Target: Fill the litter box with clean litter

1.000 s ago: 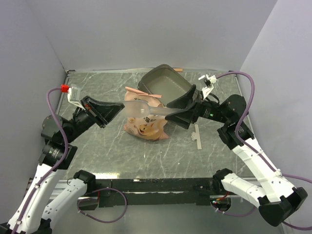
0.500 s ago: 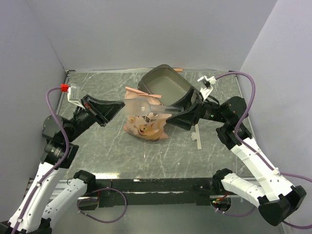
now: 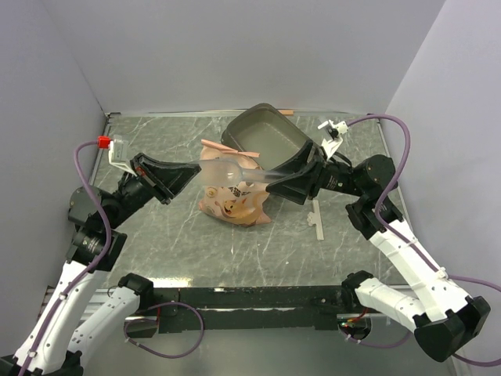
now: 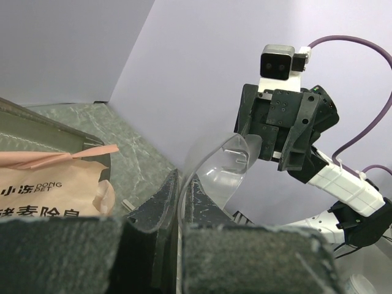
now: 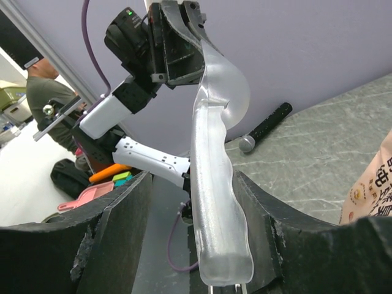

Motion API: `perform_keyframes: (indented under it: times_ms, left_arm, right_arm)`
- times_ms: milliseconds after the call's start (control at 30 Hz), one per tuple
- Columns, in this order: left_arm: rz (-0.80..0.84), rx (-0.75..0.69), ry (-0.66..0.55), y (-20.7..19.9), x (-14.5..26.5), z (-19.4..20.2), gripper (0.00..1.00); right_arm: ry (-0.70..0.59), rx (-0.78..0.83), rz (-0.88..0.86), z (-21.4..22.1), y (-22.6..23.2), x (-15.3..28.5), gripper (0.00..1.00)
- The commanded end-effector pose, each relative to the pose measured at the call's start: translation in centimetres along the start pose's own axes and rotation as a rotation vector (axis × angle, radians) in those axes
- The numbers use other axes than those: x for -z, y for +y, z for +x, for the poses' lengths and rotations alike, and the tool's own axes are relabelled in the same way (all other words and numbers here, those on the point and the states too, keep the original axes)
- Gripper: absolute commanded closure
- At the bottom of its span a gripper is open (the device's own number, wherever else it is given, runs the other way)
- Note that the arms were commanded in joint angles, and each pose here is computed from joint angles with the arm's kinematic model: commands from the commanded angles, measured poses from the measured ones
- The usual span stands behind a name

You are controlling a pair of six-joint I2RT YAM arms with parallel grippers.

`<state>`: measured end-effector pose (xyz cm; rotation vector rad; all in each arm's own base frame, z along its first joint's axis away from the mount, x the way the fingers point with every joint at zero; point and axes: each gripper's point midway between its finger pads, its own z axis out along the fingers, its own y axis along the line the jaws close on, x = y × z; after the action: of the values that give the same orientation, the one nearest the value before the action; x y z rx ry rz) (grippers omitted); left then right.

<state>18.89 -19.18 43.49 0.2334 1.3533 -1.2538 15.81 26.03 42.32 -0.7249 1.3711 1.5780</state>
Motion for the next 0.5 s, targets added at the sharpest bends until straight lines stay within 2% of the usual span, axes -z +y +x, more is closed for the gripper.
perform_keyframes:
  times_ms: [0, 300, 400, 467]
  left_arm:
    - [0.012, -0.007, -0.023, -0.36, 0.19, -0.33, 0.99]
    - [0.005, -0.006, -0.037, -0.25, 0.23, -0.54, 0.99]
    - [0.001, -0.003, -0.035, -0.08, 0.13, -0.46, 0.99]
    - [0.002, -0.001, -0.038, -0.11, 0.12, -0.53, 0.99]
  right_arm:
    - [-0.051, 0.055, -0.022, -1.21, 0.45, -0.12, 0.39]
    - [-0.057, 0.05, -0.024, -1.27, 0.09, -0.34, 0.47]
    - [-0.052, 0.051, -0.024, -1.2, 0.04, -0.35, 0.57]
    - [-0.049, 0.053, -0.027, -1.12, 0.07, -0.34, 0.73]
